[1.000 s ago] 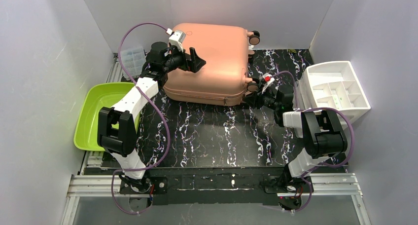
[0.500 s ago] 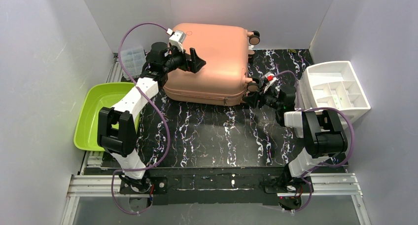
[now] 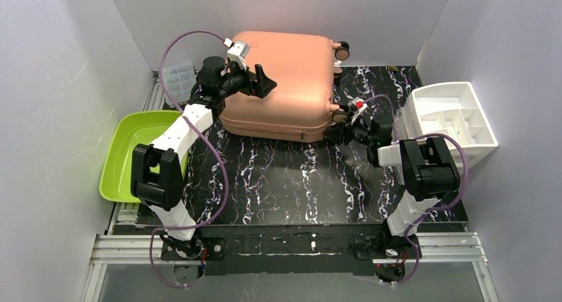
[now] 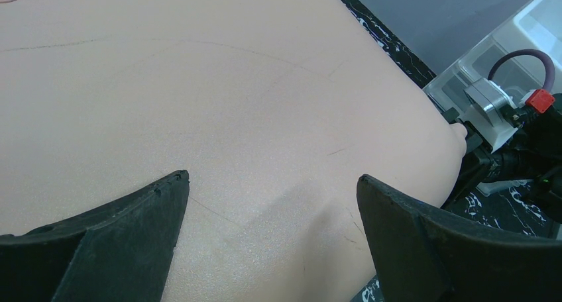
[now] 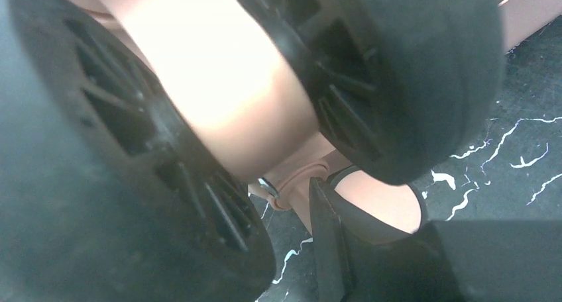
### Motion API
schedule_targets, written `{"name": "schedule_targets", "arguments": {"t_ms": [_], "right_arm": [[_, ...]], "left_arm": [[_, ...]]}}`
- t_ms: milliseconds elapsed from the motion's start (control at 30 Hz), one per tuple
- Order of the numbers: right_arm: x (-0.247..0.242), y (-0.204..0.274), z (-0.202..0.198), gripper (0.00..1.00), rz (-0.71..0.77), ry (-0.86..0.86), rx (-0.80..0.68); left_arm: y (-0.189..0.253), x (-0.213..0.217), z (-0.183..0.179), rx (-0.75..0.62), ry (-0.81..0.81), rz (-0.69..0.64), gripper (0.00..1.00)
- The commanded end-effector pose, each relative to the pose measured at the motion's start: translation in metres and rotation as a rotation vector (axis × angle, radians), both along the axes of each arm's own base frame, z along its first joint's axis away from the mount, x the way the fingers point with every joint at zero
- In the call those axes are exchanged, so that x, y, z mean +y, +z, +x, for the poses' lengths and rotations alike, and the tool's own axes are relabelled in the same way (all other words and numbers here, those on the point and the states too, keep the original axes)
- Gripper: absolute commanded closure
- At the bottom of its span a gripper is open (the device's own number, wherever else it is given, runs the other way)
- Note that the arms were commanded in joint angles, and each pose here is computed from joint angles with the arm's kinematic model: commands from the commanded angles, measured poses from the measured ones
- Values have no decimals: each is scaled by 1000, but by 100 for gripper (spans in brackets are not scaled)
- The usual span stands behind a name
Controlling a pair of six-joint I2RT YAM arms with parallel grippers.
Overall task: Open, take out, and arrange the luggage
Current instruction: Grab the zipper of the luggage.
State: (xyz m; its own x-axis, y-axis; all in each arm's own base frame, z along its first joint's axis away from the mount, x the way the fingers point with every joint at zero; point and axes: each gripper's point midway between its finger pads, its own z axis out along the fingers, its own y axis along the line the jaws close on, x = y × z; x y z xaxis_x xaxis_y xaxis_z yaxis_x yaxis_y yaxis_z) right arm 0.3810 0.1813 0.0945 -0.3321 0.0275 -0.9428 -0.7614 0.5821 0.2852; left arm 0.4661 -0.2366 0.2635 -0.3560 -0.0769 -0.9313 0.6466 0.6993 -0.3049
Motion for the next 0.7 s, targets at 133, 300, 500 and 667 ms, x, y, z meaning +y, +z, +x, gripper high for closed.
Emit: {"name": "schedule_targets", "arguments": {"t_ms": [133,300,500,667], "right_arm": [[6,31,14,53,42,23,-142],[6,34,12,52,44,31,-163],[7,39,10,55,47,39,-194],[5,37,14,69,37,26,-209]], "left_arm": [[-61,4,-24,255,-9,44,2],[-63,3,-26,258,-14,42,2],[-61,4,-28,254,-16,43,2],[-62,4,-28,255,-17,44,2]]}}
